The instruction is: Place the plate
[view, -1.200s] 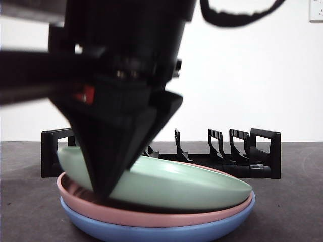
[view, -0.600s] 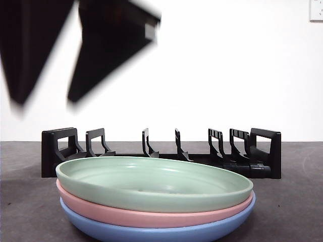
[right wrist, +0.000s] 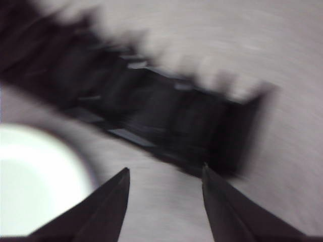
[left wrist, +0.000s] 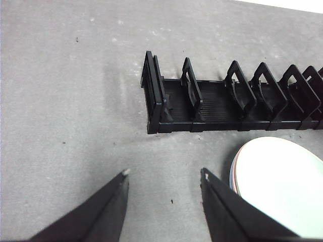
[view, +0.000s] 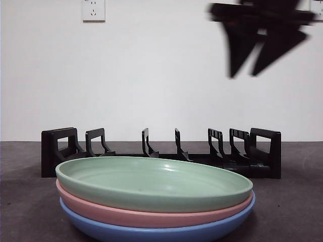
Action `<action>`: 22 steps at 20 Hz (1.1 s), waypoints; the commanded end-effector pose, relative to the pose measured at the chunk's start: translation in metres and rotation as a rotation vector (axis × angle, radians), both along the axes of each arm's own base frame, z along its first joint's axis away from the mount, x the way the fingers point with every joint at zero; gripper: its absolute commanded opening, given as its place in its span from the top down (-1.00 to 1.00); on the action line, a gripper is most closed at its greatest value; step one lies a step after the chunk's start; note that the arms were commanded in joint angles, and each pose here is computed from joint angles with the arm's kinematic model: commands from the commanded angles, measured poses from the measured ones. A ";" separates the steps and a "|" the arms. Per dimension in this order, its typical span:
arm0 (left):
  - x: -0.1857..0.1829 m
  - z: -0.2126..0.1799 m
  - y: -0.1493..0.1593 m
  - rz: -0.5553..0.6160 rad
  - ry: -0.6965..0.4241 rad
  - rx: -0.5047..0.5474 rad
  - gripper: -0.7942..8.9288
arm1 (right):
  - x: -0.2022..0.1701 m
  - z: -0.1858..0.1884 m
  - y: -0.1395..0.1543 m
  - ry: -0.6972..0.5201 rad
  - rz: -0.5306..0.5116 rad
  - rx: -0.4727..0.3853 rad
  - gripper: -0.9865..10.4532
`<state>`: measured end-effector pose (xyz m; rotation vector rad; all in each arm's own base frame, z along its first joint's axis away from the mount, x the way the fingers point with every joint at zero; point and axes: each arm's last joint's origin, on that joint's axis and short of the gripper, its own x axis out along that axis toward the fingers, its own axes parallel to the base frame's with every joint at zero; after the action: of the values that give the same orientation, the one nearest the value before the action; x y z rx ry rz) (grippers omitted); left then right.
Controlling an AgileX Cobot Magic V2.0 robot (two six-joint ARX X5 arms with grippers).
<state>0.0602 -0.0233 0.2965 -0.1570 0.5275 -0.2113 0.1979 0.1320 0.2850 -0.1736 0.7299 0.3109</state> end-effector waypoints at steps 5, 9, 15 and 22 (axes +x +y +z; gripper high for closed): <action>0.001 0.007 -0.001 0.002 -0.047 -0.018 0.38 | -0.045 -0.010 -0.060 -0.062 -0.060 0.061 0.43; 0.000 0.004 0.000 -0.003 -0.020 -0.002 0.78 | -0.061 0.002 -0.067 -0.133 -0.056 0.096 0.79; 0.000 0.006 0.000 -0.004 -0.032 -0.007 0.82 | -0.061 0.005 -0.068 -0.159 -0.063 0.113 0.79; 0.001 0.002 0.000 -0.023 -0.096 0.026 0.82 | -0.061 0.005 -0.068 -0.162 -0.065 0.113 0.79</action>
<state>0.0614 -0.0237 0.2984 -0.1480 0.4456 -0.2294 0.1358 0.0629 0.2860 -0.0711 0.5726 0.2681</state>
